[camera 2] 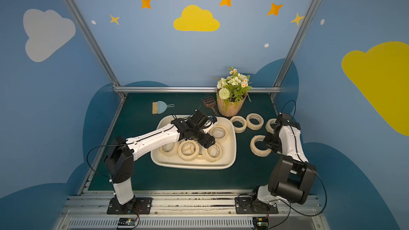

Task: Take out the art tape in the storage box
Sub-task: Place the art tape at the center of the board.

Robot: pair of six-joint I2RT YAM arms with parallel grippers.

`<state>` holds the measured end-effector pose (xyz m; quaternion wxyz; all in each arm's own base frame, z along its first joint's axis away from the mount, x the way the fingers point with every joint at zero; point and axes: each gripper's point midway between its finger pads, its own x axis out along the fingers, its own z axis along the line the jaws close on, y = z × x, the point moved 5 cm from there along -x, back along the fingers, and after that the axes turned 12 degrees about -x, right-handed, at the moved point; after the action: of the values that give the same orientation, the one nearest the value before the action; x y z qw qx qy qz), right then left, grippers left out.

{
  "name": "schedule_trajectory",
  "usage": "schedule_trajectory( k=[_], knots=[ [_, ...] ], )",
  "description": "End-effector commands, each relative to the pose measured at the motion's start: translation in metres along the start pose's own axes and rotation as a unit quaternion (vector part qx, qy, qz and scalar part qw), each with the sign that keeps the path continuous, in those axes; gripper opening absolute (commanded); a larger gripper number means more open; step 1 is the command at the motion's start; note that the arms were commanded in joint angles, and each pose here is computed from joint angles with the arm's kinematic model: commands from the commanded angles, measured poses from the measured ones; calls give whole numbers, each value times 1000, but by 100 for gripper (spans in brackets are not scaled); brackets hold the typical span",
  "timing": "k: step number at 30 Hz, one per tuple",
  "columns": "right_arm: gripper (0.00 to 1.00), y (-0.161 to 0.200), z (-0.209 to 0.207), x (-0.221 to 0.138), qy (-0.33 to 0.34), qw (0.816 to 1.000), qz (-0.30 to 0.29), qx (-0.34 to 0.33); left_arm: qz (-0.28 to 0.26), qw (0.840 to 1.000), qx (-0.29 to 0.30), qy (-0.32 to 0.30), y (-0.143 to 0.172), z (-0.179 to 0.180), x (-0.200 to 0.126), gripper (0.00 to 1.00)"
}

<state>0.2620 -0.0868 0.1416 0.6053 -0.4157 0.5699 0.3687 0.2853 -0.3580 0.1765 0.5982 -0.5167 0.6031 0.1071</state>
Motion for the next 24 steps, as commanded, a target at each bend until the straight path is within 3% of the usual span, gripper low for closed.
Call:
schedule_trajectory(
  k=[1, 10, 20, 24],
  knots=[
    [0, -23, 2, 19, -19, 1000, -10, 3, 23, 1000, 1, 0, 8, -5, 8, 84],
    [0, -56, 1, 57, -14, 1000, 1, 17, 53, 997, 13, -57, 17, 10, 22, 80],
    [2, -72, 0, 76, -5, 1000, 6, 15, 68, 994, 17, -81, 18, 18, 35, 71],
    [47, -66, -1, 63, 2, 1000, -8, 6, 71, 994, 16, -87, 20, 20, 37, 69]
  ],
)
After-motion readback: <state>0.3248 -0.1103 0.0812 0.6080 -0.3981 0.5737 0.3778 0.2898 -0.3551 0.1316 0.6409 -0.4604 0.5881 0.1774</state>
